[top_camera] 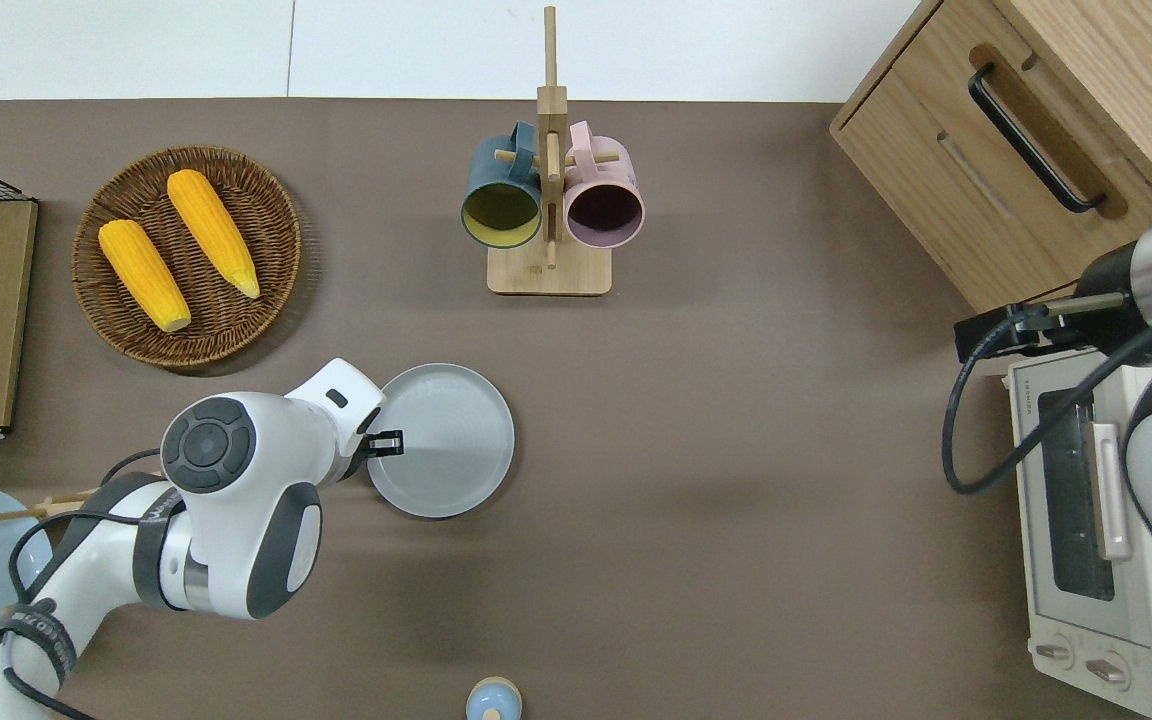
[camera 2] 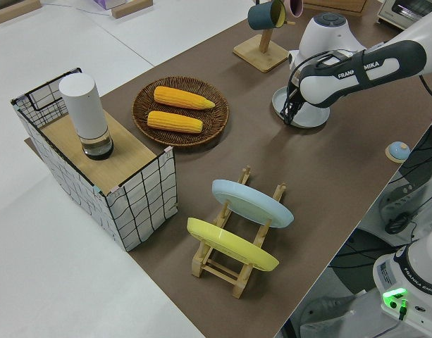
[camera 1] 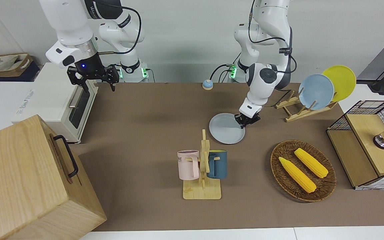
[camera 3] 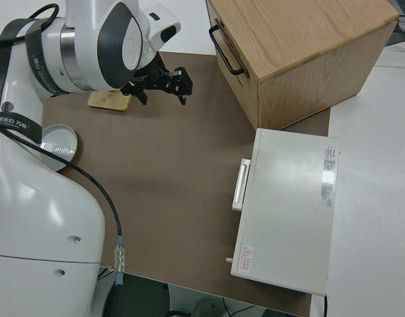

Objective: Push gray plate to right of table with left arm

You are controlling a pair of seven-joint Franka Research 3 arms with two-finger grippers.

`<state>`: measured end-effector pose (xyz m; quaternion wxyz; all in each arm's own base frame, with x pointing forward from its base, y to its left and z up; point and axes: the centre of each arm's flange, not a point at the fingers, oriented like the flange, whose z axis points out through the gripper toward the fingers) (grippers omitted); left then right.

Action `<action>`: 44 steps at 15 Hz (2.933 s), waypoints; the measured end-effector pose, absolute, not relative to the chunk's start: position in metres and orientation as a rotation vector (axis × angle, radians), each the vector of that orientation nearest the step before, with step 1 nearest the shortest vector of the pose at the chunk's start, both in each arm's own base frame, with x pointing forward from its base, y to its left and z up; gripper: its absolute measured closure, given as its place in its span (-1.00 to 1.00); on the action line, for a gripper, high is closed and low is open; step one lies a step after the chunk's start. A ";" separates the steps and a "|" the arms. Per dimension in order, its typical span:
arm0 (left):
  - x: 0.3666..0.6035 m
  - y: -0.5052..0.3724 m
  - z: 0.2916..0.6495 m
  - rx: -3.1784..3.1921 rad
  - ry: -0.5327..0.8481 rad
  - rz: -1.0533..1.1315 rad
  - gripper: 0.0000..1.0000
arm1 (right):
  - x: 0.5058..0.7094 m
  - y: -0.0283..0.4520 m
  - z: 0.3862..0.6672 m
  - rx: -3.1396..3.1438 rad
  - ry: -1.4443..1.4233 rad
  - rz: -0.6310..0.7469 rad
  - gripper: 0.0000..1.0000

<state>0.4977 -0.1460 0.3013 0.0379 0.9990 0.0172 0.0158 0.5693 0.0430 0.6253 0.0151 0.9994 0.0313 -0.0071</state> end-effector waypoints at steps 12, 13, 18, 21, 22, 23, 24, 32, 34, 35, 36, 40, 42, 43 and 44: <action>0.462 -0.249 0.299 3.031 0.161 0.092 0.96 | 0.569 0.043 0.625 3.110 0.097 -0.022 -0.97; 0.459 -0.257 0.298 3.026 0.168 0.098 0.96 | 0.569 0.043 0.625 3.110 0.097 -0.022 -0.97; 0.441 -0.296 0.297 2.998 0.206 0.128 0.96 | 0.569 0.043 0.625 3.110 0.097 -0.022 -0.97; 0.430 -0.321 0.297 2.985 0.216 0.129 0.96 | 0.569 0.043 0.625 3.110 0.097 -0.022 -0.97; 0.427 -0.329 0.297 2.982 0.224 0.128 0.96 | 0.569 0.043 0.625 3.110 0.097 -0.022 -0.97; 0.423 -0.340 0.297 2.977 0.231 0.125 0.96 | 0.569 0.043 0.625 3.110 0.097 -0.022 -0.97; 0.419 -0.351 0.297 2.973 0.235 0.124 0.96 | 0.569 0.043 0.625 3.110 0.097 -0.022 -0.97; 0.407 -0.431 0.295 2.927 0.293 0.121 0.96 | 0.569 0.043 0.625 3.110 0.097 -0.022 -0.97; 0.405 -0.448 0.295 2.915 0.302 0.121 0.96 | 0.569 0.043 0.625 3.110 0.097 -0.022 -0.97; 0.402 -0.459 0.295 2.908 0.305 0.120 0.96 | 0.569 0.043 0.625 3.110 0.097 -0.022 -0.97; 0.400 -0.466 0.295 2.903 0.308 0.120 0.96 | 0.569 0.043 0.625 3.110 0.097 -0.022 -0.97; 0.394 -0.482 0.295 2.893 0.311 0.118 0.96 | 0.569 0.043 0.625 3.110 0.097 -0.022 -0.97; 0.393 -0.485 0.295 2.891 0.313 0.117 0.96 | 0.569 0.043 0.625 3.110 0.097 -0.022 -0.97; 0.394 -0.485 0.295 2.891 0.313 0.116 0.96 | 0.569 0.043 0.625 3.110 0.097 -0.022 -0.97; 0.394 -0.485 0.295 2.891 0.313 0.116 0.96 | 0.569 0.043 0.625 3.110 0.097 -0.022 -0.97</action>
